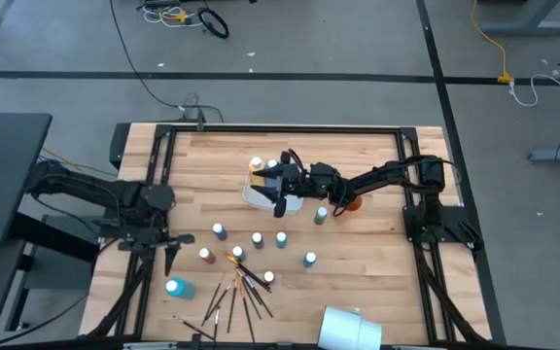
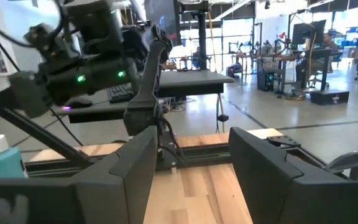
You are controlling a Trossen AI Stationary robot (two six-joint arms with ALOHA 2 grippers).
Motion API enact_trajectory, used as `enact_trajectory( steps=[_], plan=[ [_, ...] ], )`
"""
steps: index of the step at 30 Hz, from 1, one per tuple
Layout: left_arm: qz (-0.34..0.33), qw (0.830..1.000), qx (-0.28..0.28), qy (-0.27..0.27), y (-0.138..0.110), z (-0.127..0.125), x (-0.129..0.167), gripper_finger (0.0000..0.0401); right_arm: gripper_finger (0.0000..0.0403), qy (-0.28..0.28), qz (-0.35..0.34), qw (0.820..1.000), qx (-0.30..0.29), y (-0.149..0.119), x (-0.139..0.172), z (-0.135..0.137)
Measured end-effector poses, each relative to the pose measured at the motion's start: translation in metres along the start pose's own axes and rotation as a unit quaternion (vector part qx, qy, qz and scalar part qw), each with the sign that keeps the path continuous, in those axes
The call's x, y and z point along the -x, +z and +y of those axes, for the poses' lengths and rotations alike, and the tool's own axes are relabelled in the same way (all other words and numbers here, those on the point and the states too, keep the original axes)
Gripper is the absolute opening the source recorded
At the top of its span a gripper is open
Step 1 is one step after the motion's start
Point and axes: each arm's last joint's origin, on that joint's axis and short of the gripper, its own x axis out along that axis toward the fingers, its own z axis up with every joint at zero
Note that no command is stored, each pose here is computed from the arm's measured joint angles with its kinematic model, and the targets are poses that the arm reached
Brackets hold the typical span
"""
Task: Pick & Place Paint Supplies
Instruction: Put the large light blue paint bottle into the white bin
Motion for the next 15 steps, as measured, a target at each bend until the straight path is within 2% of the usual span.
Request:
enact_trajectory(
  steps=[5,11,15],
  plan=[
    [0.030,0.999,0.002,0.015,-0.006,0.004,-0.015,0.0199,0.0205,0.001,-0.012,1.000,-0.011,0.002,0.000,0.000],
    [0.057,0.998,0.010,-0.013,-0.017,0.008,-0.032,0.0199,0.0205,0.002,-0.017,1.000,-0.022,0.003,0.000,0.001],
    [0.068,0.997,0.017,-0.010,-0.022,0.013,-0.039,0.0199,0.0205,0.003,-0.018,0.999,-0.026,0.003,0.000,0.001]
  ],
)
